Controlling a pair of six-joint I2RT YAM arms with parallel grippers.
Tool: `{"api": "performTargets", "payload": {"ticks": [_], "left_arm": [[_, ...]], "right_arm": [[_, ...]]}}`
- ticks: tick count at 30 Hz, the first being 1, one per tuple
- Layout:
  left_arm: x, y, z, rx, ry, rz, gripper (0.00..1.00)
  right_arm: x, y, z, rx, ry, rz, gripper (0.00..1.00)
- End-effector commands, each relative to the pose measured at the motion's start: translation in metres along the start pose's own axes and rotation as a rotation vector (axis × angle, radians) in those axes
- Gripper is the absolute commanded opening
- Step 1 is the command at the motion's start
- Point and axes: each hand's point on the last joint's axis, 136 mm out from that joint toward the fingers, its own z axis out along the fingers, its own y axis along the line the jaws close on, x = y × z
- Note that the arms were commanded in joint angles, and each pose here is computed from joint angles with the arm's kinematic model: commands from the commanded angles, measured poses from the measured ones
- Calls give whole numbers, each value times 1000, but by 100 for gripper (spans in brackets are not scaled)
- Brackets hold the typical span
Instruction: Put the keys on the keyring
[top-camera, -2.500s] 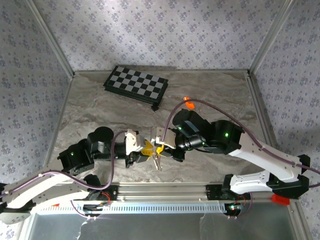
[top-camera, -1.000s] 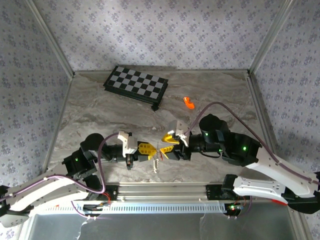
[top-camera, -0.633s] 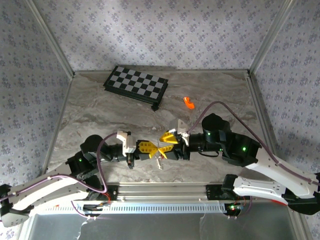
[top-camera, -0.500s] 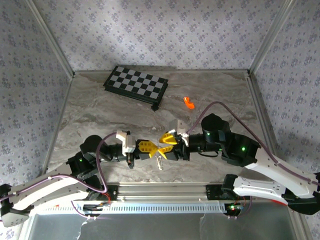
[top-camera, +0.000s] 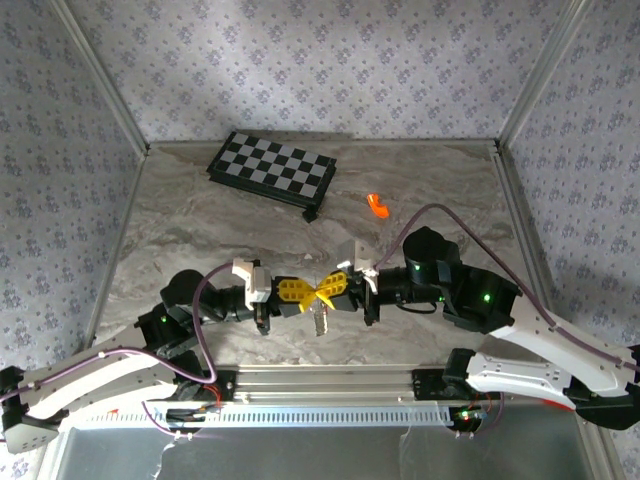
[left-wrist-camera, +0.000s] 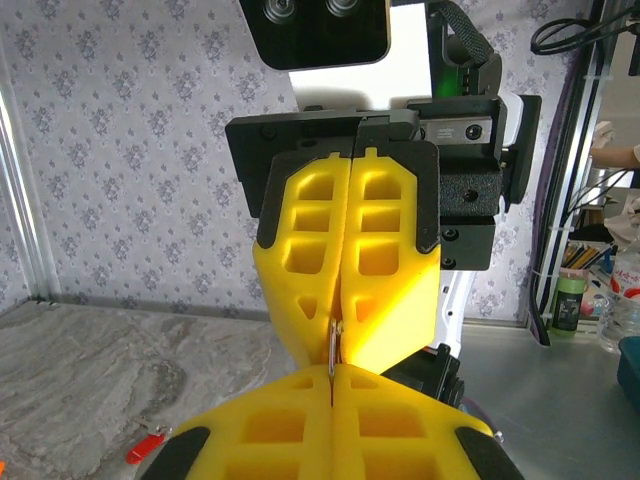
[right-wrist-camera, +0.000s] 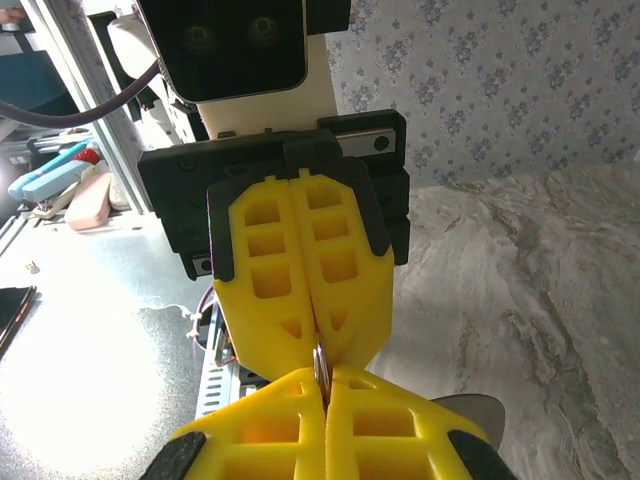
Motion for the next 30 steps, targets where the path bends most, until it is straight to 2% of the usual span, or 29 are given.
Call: {"api": "performTargets", "payload": {"ticks": [1, 3, 4, 6, 8, 14, 22, 30], "left_arm": [[-14, -3, -1, 6, -5, 32, 0], [-7, 0, -2, -17, 58, 41, 3], [-5, 2, -4, -34, 89, 49, 10], [-1, 5, -8, -58, 136, 61, 21], [1, 5, -11, -67, 172, 76, 25], [5, 4, -10, -50, 229, 76, 27], [7, 6, -3, -48, 230, 77, 25], [16, 9, -1, -54, 261, 72, 15]], "right_arm": [[1, -5, -2, 32, 43, -27, 0], [10, -6, -5, 43, 110, -47, 0], [2, -6, -10, 52, 116, -71, 0], [10, -7, -12, 55, 187, -91, 0], [12, -7, -14, 47, 243, -112, 0], [19, -6, -7, 9, 350, -150, 0], [20, -3, 2, -34, 386, -169, 0], [22, 2, 8, -69, 378, -169, 0]]}}
